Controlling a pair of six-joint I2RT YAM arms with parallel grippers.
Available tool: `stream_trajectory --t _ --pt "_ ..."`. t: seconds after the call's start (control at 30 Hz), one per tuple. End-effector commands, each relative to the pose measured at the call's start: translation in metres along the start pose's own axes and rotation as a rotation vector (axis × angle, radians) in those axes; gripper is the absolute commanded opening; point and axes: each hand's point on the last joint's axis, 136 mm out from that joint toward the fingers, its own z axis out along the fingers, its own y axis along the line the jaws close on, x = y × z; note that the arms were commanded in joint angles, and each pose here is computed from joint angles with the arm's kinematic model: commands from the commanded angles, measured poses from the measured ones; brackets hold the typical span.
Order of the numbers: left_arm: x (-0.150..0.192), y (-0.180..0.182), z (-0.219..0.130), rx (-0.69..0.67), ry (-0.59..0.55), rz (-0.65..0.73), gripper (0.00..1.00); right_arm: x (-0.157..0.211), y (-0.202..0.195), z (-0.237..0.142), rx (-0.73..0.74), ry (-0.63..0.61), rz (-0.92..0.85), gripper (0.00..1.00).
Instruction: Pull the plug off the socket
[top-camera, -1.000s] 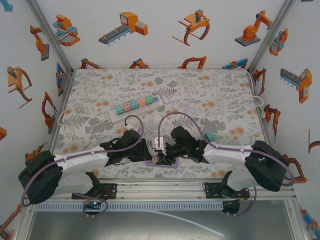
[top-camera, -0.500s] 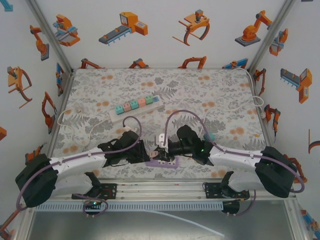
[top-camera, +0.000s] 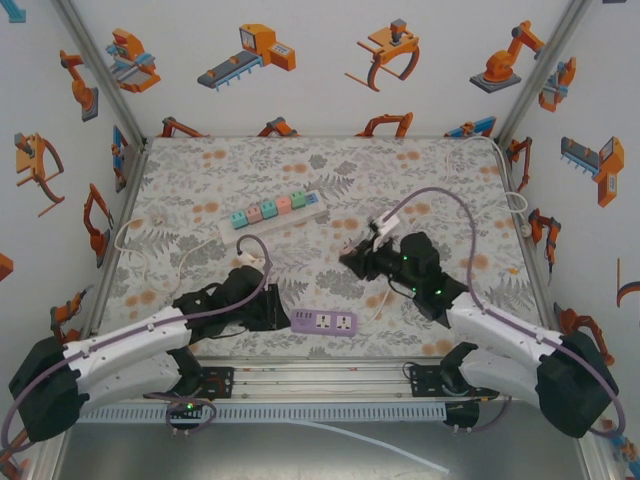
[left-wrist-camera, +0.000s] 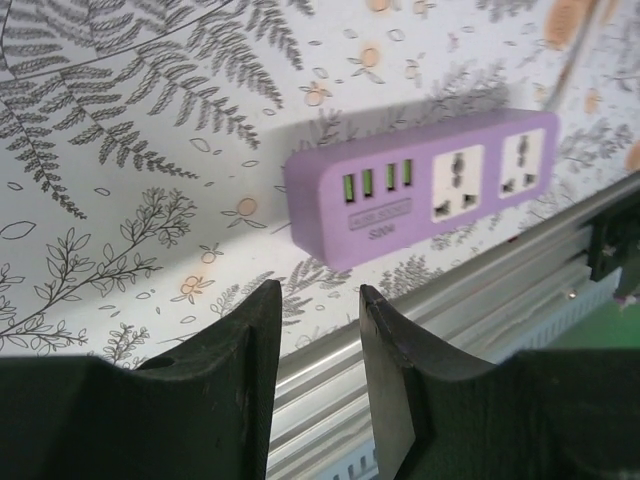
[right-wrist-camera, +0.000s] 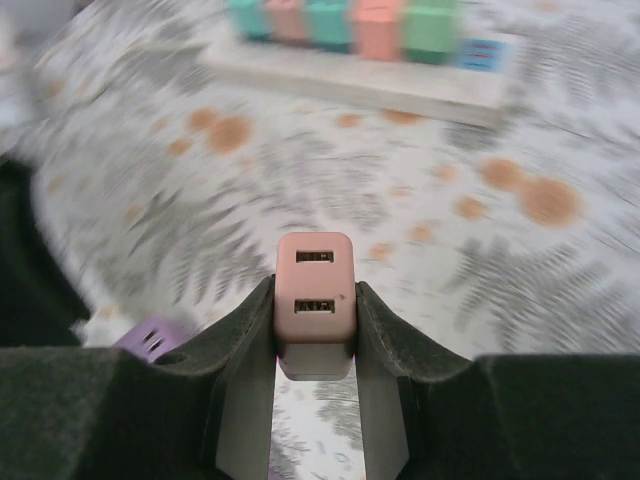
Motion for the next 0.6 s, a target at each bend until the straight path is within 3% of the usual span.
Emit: stream_trajectory --t 0.0,0.17,0.33,0.57 --pt "-0.006 -0.021 -0.014 0.098 -0.03 0.104 0.4 0.007 -0.072 -0.025 0.287 -0.015 0.315 0.16" --pt "-0.016 -0.059 -0.039 0.287 -0.098 0.191 0.43 0.026 -0.146 -0.074 0.552 -0.04 0.558 0.16" --pt "-0.021 -0.081 -0.057 0.398 -0.142 0.25 0.55 0.046 -0.192 -0.107 0.636 -0.12 0.759 0.15" --pt "-0.021 -0.078 -0.056 0.384 -0.151 0.257 0.75 0.075 -0.236 -0.124 0.689 -0.189 0.973 0.15"
